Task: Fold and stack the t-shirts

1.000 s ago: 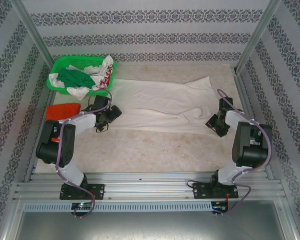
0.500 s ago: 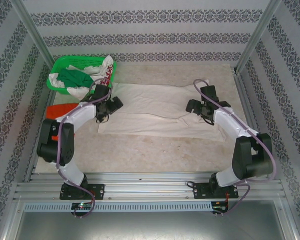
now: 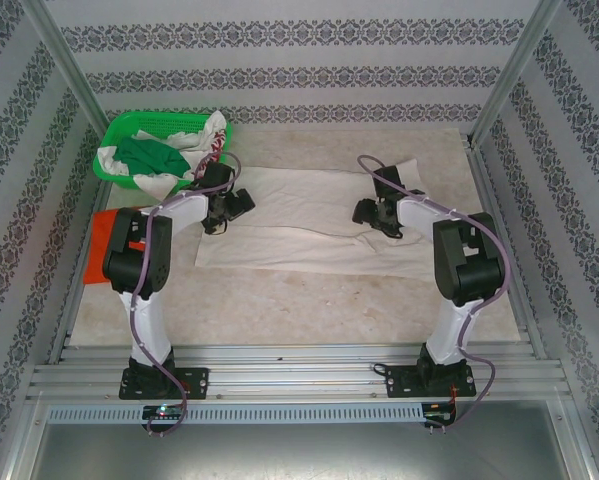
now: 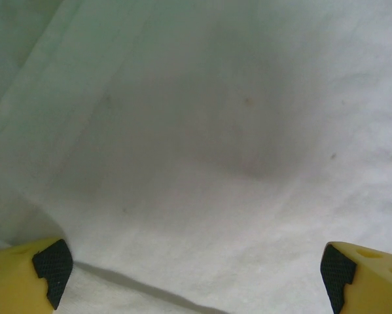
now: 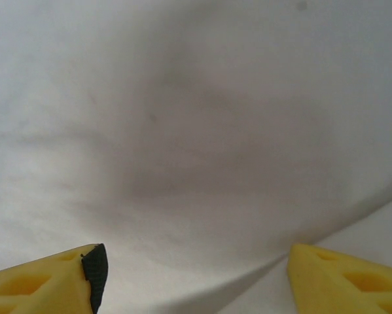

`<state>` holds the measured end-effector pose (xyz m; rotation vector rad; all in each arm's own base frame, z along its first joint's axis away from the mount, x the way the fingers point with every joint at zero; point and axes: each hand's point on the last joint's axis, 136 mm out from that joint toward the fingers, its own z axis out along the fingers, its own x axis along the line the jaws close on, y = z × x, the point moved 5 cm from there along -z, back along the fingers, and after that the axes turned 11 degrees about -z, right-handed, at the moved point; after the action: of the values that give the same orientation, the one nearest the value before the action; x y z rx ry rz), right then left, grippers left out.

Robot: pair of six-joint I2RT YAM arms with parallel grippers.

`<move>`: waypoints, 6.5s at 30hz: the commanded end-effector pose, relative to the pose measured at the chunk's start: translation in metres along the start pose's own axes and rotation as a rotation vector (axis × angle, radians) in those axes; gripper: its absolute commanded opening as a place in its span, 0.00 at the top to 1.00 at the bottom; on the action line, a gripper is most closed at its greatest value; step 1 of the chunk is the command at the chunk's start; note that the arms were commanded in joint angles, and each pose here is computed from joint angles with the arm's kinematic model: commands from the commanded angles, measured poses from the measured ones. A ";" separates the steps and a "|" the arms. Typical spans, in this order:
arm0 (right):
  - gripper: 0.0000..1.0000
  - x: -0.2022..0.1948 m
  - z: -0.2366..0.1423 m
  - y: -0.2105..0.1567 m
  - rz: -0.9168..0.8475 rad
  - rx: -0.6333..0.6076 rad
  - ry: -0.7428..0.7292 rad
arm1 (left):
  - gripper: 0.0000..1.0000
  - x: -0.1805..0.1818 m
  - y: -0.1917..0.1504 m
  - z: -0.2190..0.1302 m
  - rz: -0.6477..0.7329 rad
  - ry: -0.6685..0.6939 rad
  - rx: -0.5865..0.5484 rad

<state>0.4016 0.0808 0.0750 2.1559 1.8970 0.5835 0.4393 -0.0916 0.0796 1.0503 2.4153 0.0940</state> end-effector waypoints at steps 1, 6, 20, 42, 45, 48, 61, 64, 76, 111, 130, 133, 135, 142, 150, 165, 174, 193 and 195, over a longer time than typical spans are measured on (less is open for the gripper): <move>0.28 -0.010 -0.006 -0.029 -0.001 0.067 -0.031 | 0.00 0.025 -0.023 0.003 0.004 0.069 0.062; 0.29 -0.038 -0.018 -0.059 0.078 0.126 -0.058 | 0.00 0.038 -0.050 0.005 -0.004 0.064 0.117; 0.28 -0.067 -0.051 -0.094 0.120 0.134 -0.064 | 0.00 0.068 -0.101 -0.031 -0.022 0.084 0.111; 0.26 0.041 -0.055 0.020 -0.026 -0.102 0.249 | 0.00 -0.014 0.023 -0.044 0.050 0.189 -0.310; 0.27 0.079 -0.031 0.006 -0.058 -0.006 0.325 | 0.00 -0.013 0.023 -0.045 0.030 0.176 -0.322; 0.27 0.104 -0.011 -0.010 -0.093 0.077 0.351 | 0.00 -0.009 0.020 -0.048 0.011 0.173 -0.320; 0.28 0.045 0.021 -0.025 -0.009 0.184 0.229 | 0.00 -0.020 0.013 -0.036 -0.015 0.129 -0.254; 0.28 0.043 0.010 -0.016 -0.016 0.147 0.250 | 0.00 -0.026 0.013 -0.030 -0.029 0.162 -0.235; 0.27 0.058 -0.051 0.009 -0.060 -0.061 0.360 | 0.23 -0.082 0.020 0.002 0.011 0.282 -0.263; 0.27 0.042 -0.039 -0.013 -0.016 -0.036 0.361 | 0.56 -0.101 0.074 0.084 0.036 0.234 -0.236; 0.27 0.007 -0.053 0.014 0.043 -0.124 0.231 | 0.98 -0.125 0.078 0.061 0.082 0.130 -0.223; 0.28 -0.018 -0.060 0.031 0.093 -0.164 0.164 | 0.98 -0.130 0.077 0.052 0.107 0.121 -0.221; 0.27 -0.030 -0.064 0.040 0.116 -0.187 0.145 | 0.87 -0.132 0.075 0.046 0.116 0.119 -0.221; 0.28 -0.041 -0.068 0.049 0.136 -0.206 0.134 | 0.50 -0.132 0.081 0.028 0.119 0.142 -0.265; 0.28 -0.039 -0.051 0.035 0.166 -0.161 0.175 | 0.47 -0.126 0.090 0.052 0.110 0.154 -0.299; 0.29 -0.036 -0.047 0.033 0.179 -0.156 0.207 | 0.64 -0.113 0.083 0.086 0.140 0.163 -0.236; 0.29 -0.037 -0.046 0.028 0.180 -0.149 0.203 | 0.84 -0.107 0.081 0.089 0.129 0.177 -0.217; 0.30 -0.124 -0.070 0.100 0.212 -0.235 -0.278 | 1.00 -0.135 0.082 0.056 0.227 0.000 -0.212; 0.31 -0.142 -0.068 0.112 0.241 -0.233 -0.308 | 1.00 -0.135 0.081 0.055 0.222 -0.017 -0.212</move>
<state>0.4595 -0.0500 0.1674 2.1651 1.4137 0.6338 0.5877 -0.1357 0.0747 1.2430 2.3207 0.4050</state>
